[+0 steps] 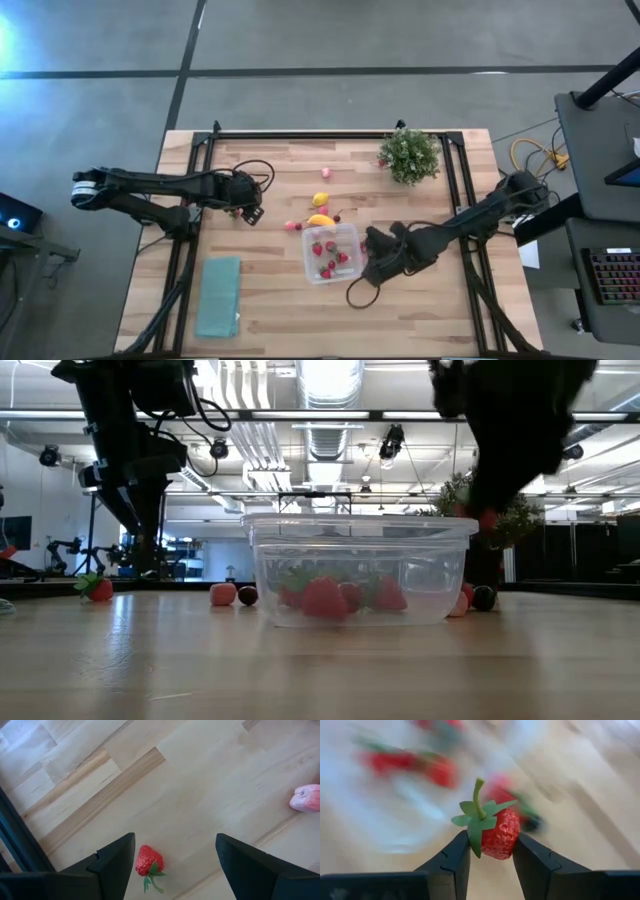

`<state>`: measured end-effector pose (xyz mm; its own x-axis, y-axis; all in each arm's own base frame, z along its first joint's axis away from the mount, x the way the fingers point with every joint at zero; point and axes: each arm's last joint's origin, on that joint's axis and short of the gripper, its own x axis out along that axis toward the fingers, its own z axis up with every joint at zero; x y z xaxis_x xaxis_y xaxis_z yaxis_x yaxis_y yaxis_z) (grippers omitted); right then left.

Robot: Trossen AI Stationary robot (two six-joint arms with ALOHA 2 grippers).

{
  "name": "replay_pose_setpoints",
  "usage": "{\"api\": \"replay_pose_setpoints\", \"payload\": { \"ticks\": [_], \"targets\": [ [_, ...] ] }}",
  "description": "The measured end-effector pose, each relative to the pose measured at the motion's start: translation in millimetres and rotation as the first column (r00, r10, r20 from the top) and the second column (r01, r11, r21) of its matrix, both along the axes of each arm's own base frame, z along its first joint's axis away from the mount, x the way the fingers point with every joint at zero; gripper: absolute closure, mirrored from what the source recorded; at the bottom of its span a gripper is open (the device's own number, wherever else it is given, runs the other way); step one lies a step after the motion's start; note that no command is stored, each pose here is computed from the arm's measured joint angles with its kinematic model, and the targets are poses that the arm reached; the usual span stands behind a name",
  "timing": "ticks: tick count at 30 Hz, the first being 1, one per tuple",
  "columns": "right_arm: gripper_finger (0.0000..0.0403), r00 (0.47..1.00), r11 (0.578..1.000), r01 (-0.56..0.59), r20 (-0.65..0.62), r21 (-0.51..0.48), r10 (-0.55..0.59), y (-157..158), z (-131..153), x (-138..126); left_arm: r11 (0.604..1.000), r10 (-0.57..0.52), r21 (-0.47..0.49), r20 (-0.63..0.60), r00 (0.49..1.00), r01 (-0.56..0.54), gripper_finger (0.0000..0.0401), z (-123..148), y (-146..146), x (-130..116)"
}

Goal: Pick and placing Produce into tupperware
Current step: Put the red strawberry into the transparent bin

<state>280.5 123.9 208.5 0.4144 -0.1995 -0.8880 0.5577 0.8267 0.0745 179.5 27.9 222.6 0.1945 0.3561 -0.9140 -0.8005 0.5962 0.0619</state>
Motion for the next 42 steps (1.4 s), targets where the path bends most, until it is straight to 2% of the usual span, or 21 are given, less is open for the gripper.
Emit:
{"api": "replay_pose_setpoints", "payload": {
  "ticks": [4, 6, 10, 13, 19, 21, 25, 33, 42],
  "targets": [
    [0.0282, 0.98, 0.994, -0.096, 0.178, 0.045, 0.086, 5.4, 18.3, 26.6, 1.0, 0.0, -0.001, -0.002, 1.0, 0.0, 0.0139, 0.0, 0.0, -0.2],
    [0.0281, 0.969, 0.989, -0.126, 0.223, 0.082, 0.105, 4.2, 18.5, 40.0, 1.0, -0.003, -0.004, -0.01, 1.0, 0.003, 0.0139, -0.3, -0.2, -0.9],
    [0.0271, 0.976, 0.984, -0.131, 0.193, 0.122, 0.106, -1.2, 2.8, 57.5, 1.0, 0.0, -0.026, -0.059, 0.998, -0.001, 0.0139, -1.9, -1.1, -5.8],
    [0.0248, 0.979, 0.986, -0.111, 0.182, 0.126, 0.087, -4.1, -1.8, 65.0, 0.999, 0.004, -0.035, -0.081, 0.997, -0.007, 0.0139, -5.1, -1.6, -8.4],
    [0.0176, 0.979, 0.99, -0.095, 0.189, 0.104, 0.074, -6.0, 2.5, 70.6, 0.969, 0.1, -0.21, -0.146, 0.984, -0.13, 0.0139, -32.1, -7.5, -22.0],
    [0.0157, 0.979, 0.994, -0.085, 0.193, 0.075, 0.069, -6.9, 6.3, 70.4, 0.955, 0.148, -0.23, -0.175, 0.973, -0.187, 0.0139, -40.8, -8.6, -27.4],
    [0.0136, 0.982, 0.998, -0.06, 0.181, 0.025, 0.055, -8.9, 11.3, 69.5, 0.949, 0.183, -0.22, -0.192, 0.964, -0.224, 0.0139, -47.1, -8.8, -31.5],
    [0.0135, 0.985, 0.998, -0.055, 0.166, 0.014, 0.052, -12.6, 10.6, 69.4, 0.957, 0.192, -0.207, -0.065, 0.979, -0.202, 0.0139, -50.2, -6.5, -19.5],
    [0.0137, 0.985, 0.999, -0.047, 0.167, 0.018, 0.043, -13.1, 10.5, 69.6, 0.967, 0.209, -0.114, -0.143, 0.967, -0.226, 0.0139, -66.8, -3.4, -17.5]
  ]
}}
